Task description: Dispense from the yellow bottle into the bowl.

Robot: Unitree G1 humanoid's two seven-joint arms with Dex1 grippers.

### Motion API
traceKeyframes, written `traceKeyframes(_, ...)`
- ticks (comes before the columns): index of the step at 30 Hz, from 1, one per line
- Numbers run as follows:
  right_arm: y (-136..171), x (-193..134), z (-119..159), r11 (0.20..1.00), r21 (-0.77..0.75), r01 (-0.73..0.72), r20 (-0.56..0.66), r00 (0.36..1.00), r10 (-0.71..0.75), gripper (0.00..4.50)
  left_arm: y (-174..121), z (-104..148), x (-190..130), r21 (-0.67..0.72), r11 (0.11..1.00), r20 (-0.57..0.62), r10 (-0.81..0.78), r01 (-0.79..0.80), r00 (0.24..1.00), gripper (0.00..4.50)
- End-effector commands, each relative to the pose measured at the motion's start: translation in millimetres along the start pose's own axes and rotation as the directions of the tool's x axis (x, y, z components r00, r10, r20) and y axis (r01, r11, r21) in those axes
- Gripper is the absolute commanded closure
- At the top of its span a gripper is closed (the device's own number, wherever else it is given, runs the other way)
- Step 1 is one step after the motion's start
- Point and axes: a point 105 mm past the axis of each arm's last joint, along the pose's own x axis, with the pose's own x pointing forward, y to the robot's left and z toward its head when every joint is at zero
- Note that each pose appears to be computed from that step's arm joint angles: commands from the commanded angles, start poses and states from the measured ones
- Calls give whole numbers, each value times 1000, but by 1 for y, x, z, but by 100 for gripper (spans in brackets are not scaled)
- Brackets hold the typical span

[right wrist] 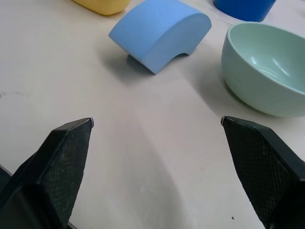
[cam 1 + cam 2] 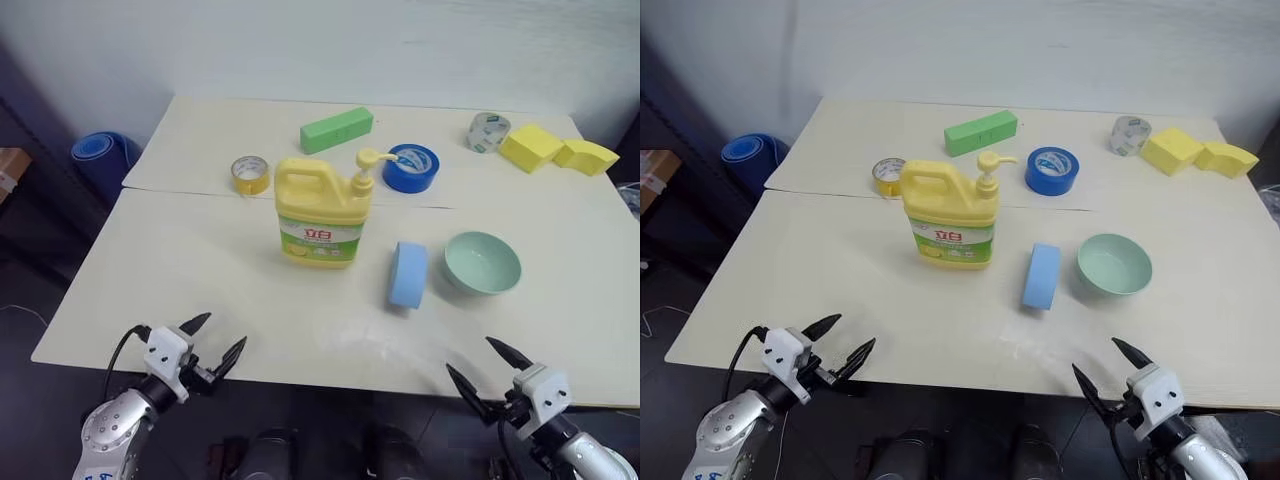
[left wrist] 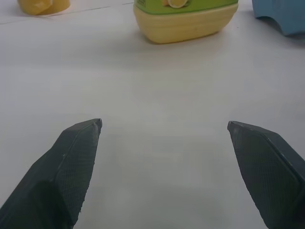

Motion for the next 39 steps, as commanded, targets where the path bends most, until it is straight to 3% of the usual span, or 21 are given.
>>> traceKeyframes(1,1,2,23,1000,-12,7,45,999,-7,0,-1,10,-2,32,992,-20,-122,122,992,2)
traceKeyframes(5,16,32,61,994,107,-22,82,997,13,0,-4,40,0,-42,956,68,-286,289,956,2)
traceKeyframes(9,26,77,88,983,181,-33,46,999,25,0,-35,60,8,-4,859,75,-510,511,857,2)
traceKeyframes(14,31,138,105,983,177,46,-54,998,-37,0,-51,89,26,28,826,162,-559,563,813,2)
traceKeyframes(17,23,154,103,979,150,138,-109,986,-123,0,-55,94,28,40,822,168,-566,569,807,2)
traceKeyframes(26,-16,166,95,927,80,366,-142,925,-353,0,-60,102,27,48,822,186,-565,567,804,2)
traceKeyframes(34,3,172,76,908,283,308,-237,940,-245,0,-64,101,28,46,827,192,-557,560,808,2)
traceKeyframes(39,8,177,85,908,313,280,-214,952,-220,0,-64,100,28,47,831,193,-552,554,811,2)
